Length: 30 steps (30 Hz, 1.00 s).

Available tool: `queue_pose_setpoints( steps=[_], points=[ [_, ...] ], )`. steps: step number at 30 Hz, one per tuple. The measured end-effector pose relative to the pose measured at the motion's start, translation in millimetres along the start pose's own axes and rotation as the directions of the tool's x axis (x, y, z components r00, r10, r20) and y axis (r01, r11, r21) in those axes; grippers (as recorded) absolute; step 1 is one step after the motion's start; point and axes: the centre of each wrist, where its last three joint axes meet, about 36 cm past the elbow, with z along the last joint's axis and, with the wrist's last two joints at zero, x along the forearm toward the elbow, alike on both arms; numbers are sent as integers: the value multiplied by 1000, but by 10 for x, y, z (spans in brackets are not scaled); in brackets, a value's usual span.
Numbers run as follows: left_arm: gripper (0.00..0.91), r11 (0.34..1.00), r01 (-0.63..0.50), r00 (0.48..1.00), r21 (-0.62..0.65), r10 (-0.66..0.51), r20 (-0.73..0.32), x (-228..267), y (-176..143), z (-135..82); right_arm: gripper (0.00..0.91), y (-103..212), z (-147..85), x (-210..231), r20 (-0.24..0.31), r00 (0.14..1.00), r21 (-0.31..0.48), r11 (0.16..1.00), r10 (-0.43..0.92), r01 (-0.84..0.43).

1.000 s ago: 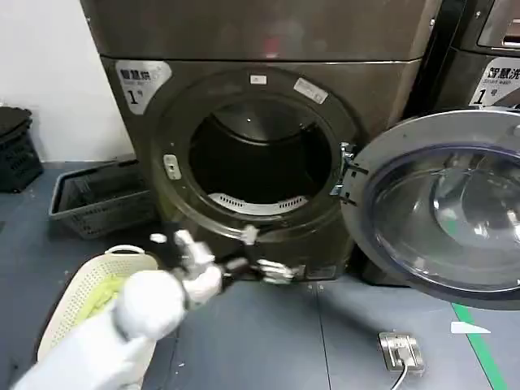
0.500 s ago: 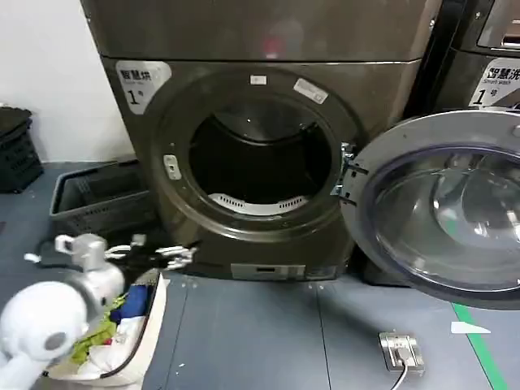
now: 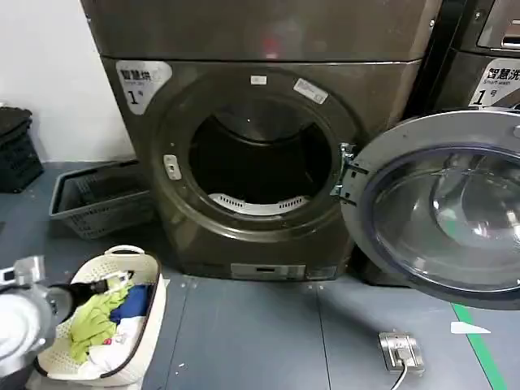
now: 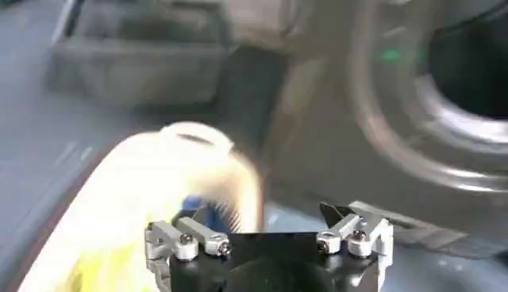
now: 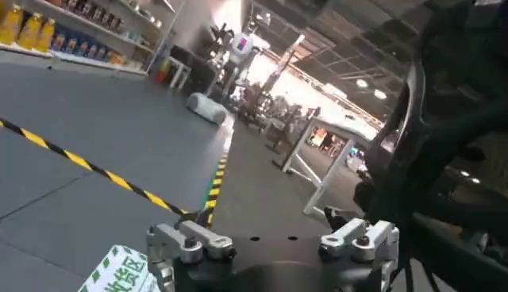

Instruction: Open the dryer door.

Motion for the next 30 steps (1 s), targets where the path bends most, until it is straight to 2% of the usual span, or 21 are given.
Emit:
queue_pose_setpoints(
  steps=[7,15,21,30],
  points=[
    [907,988,41,990,149,-21,-137,30,222,-51,907,10,46,-6,-21,1000,-51,999,-4,3],
    [907,956,103,974,276,-41,-222,-35,532,-133,907,-25,85,-26,4,1000,-80,997,10,-10],
    [907,921,119,973,371,-33,-230,-86,743,-218,907,-58,131,-44,28,999,-84,996,19,-17],
    [907,905,143,970,400,-49,-237,-134,870,-248,907,-57,143,-57,21,1000,-85,996,20,-18]
  ],
)
